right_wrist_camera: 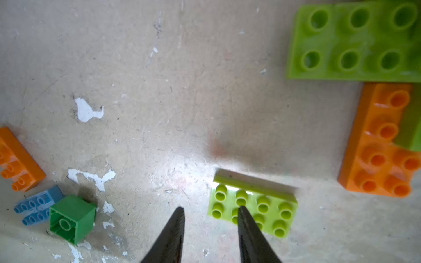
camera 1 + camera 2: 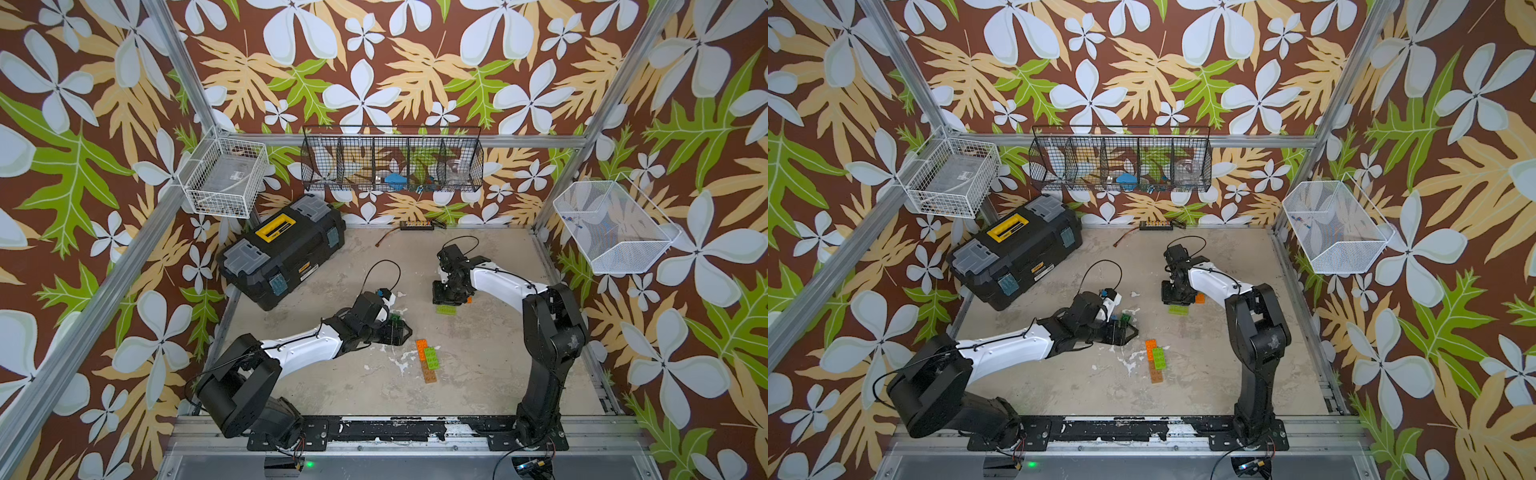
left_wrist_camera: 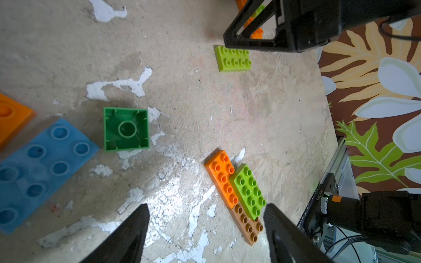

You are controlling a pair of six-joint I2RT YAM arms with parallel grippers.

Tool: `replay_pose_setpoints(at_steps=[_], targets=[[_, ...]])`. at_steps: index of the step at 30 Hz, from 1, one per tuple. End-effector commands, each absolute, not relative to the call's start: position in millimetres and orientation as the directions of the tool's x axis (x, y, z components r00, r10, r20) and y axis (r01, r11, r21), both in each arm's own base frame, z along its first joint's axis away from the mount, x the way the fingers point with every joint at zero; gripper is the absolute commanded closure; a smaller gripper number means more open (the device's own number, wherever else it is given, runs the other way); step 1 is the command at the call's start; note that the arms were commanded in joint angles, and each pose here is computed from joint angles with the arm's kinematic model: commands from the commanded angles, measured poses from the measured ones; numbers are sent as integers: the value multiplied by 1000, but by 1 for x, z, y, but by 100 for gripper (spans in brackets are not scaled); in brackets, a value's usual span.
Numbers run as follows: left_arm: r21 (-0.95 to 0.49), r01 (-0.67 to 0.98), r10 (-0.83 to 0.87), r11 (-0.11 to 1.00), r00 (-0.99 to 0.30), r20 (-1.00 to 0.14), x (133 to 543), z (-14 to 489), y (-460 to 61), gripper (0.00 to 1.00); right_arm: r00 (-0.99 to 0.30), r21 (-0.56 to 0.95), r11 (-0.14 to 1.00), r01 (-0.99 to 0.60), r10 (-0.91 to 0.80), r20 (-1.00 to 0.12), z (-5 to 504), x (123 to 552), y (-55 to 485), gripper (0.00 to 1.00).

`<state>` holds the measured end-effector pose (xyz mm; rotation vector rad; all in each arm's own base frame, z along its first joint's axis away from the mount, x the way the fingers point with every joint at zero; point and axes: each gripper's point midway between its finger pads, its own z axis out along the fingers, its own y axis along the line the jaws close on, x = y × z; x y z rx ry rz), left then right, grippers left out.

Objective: Assemble a small pinwheel with lego
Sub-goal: Adjust the lego brick at the center of the board, then pick up the lego brick from the center of the board.

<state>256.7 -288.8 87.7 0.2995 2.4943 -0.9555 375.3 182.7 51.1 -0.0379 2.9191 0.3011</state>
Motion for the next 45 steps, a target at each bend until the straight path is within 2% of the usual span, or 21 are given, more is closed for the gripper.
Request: replay_pose_setpoints(at_steps=[1,6,18,33,45], targets=[[-601,373,25,707,-862,-506,260,99,-296,18,-983,167,984,-65,-34,-182,48,365,181,65],[-601,382,28,702,-858,-512,263,102,-299,18,-987,135,989,-61,-40,-158,41,361,182,71],[-595,383,28,707,-856,-517,262,102,-297,19,-992,94,995,-36,-24,-121,23,360,177,73],[-591,385,29,709,-853,-521,264,102,-297,19,-996,-54,998,-32,-36,-77,11,348,170,89],[-610,368,8,702,-860,-511,257,110,-293,18,-990,-30,996,-82,-85,-110,28,339,181,92]])
